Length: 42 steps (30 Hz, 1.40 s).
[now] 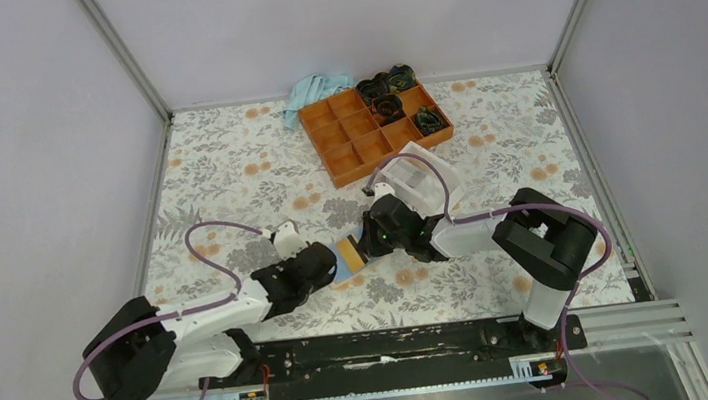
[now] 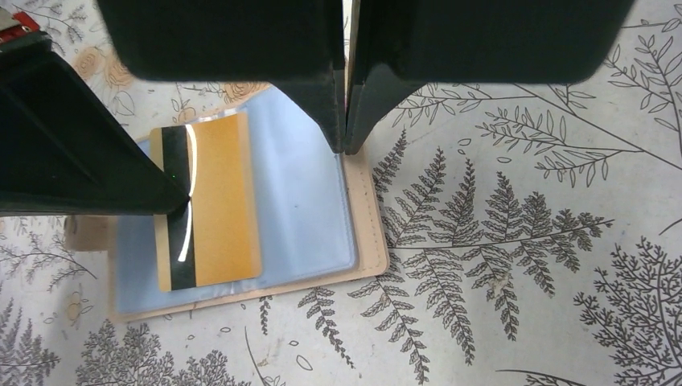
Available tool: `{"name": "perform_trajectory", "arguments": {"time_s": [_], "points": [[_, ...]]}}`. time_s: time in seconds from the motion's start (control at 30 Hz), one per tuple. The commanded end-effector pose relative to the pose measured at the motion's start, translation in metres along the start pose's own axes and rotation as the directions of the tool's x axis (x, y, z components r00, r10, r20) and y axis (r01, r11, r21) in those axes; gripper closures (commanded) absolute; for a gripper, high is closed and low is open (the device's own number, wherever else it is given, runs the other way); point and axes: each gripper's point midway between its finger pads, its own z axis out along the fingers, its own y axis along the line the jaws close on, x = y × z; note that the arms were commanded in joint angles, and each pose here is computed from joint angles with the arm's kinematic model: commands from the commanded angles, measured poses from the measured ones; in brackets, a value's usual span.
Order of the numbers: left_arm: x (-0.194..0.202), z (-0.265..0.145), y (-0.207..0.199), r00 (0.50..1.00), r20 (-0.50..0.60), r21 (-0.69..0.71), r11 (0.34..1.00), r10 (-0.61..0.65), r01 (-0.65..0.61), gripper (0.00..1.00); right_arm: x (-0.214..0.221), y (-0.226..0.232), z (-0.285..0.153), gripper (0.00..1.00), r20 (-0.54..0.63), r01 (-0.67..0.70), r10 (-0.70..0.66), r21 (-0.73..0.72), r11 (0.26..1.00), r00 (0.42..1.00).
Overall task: Put the credit cards into the card holder
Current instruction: Insert the credit card into the card holder.
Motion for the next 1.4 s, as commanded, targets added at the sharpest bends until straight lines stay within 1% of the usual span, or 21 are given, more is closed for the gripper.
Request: {"name": "perform_trajectory", "arguments": {"time_s": [0.0, 0.17, 0.33, 0.53, 0.63, 0.93, 1.37], "points": [[-0.004, 0.005, -0.016, 0.999, 0.028, 0.043, 0.999, -0.023, 0.022, 1.00, 0.059, -0.044, -0.009, 1.00, -0.188, 0.062, -0.034, 0.145, 0.987, 0.981], [-0.006, 0.007, -0.016, 0.999, 0.038, 0.037, 0.999, -0.019, 0.018, 1.00, 0.061, -0.044, -0.009, 1.00, -0.196, 0.063, -0.034, 0.142, 0.988, 0.980], [0.003, 0.012, -0.010, 1.000, 0.012, 0.009, 1.000, 0.002, -0.003, 1.00, 0.065, -0.041, -0.008, 1.00, -0.218, 0.068, -0.040, 0.123, 0.990, 0.975], [0.011, 0.013, 0.005, 1.000, -0.008, -0.020, 1.000, 0.000, 0.000, 1.00, 0.077, -0.033, -0.008, 1.00, -0.286, 0.078, -0.057, 0.062, 0.995, 0.957], [0.014, 0.014, 0.011, 1.000, -0.013, -0.035, 0.999, 0.001, -0.001, 1.00, 0.083, -0.030, -0.011, 1.00, -0.296, 0.054, -0.042, 0.032, 0.998, 0.954], [0.024, 0.014, 0.025, 0.999, -0.043, -0.065, 0.998, 0.000, -0.002, 1.00, 0.090, -0.018, -0.020, 1.00, -0.286, -0.007, -0.008, -0.051, 0.999, 0.958], [0.027, 0.012, 0.040, 0.999, -0.051, -0.104, 0.994, 0.011, -0.016, 1.00, 0.091, -0.014, -0.009, 1.00, -0.309, 0.005, -0.031, -0.086, 0.996, 0.951]]}}
